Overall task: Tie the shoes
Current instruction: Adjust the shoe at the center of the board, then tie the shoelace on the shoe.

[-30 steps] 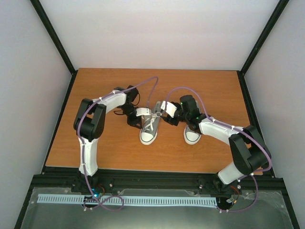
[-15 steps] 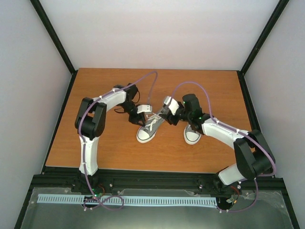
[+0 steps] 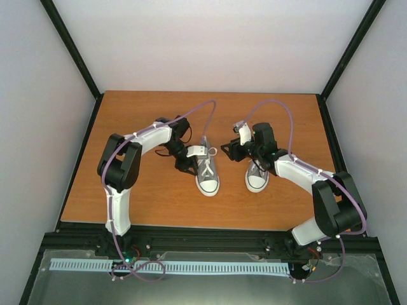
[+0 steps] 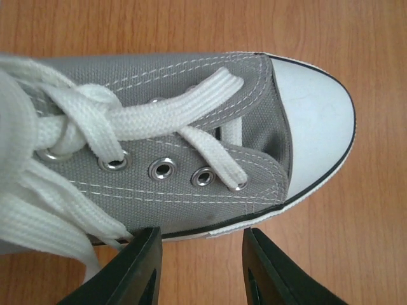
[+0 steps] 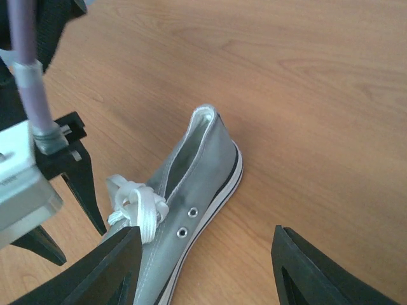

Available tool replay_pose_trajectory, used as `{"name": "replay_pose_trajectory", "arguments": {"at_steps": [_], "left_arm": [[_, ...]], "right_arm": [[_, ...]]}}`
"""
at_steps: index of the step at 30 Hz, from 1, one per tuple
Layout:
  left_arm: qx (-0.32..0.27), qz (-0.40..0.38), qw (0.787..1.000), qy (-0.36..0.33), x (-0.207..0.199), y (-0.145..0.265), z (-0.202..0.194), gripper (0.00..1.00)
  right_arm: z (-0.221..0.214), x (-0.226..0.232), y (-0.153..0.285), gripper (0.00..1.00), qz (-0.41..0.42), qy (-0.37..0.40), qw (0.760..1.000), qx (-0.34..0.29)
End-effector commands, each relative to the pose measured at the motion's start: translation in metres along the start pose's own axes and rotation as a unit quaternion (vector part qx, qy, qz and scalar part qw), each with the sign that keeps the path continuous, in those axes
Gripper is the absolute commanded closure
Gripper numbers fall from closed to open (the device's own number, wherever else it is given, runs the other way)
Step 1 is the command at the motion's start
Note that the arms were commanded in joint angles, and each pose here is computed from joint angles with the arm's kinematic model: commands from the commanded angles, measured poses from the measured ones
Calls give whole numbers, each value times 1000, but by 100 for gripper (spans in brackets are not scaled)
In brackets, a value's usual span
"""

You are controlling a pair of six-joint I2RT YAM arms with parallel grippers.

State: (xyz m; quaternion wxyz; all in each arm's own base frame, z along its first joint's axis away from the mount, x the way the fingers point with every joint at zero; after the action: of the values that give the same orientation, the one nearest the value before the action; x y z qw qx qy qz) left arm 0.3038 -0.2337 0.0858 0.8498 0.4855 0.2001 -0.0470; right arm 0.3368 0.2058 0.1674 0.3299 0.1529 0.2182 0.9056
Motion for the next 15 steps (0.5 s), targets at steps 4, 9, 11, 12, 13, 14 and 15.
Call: {"name": "replay_pose_trajectory", "arguments": {"at_steps": [4,9,11,12,13,14,15], "left_arm": [[-12,37,999,-14,-17,40,3,62],[-9,155,988,-5,18,54,-6,59],[-11,175,985,-5,31,52,-3,58],[-11,181,983,-2,38,51,-1,57],[-10,185,983,3,45,50,0,57],[-8,186,982,7,50,48,2,57],[-3,181,983,13,56,43,1,57]], "right_arm": [[-9,6,-2,42,3,-78,996,44],[-2,28,2,43,24,-48,998,29],[0,33,-1,43,25,-47,998,38],[-2,33,-2,43,24,-60,997,50],[-3,34,-3,44,23,-72,996,56],[-5,36,-4,45,20,-81,995,60],[-8,37,-4,45,15,-86,994,62]]}}
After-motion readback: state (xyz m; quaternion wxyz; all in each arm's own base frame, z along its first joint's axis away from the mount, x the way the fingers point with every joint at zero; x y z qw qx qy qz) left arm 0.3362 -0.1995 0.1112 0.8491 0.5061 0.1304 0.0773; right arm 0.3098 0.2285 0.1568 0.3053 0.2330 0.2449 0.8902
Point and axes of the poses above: each gripper's point midway between its finger pads, its own y axis back along the fingers, its own x axis along the line the jaws close on, z = x × y, the point moved 4 cm from there along y, back along the fingers, and after that the axes turned 8 degrees about y, right-handed, at the moved point
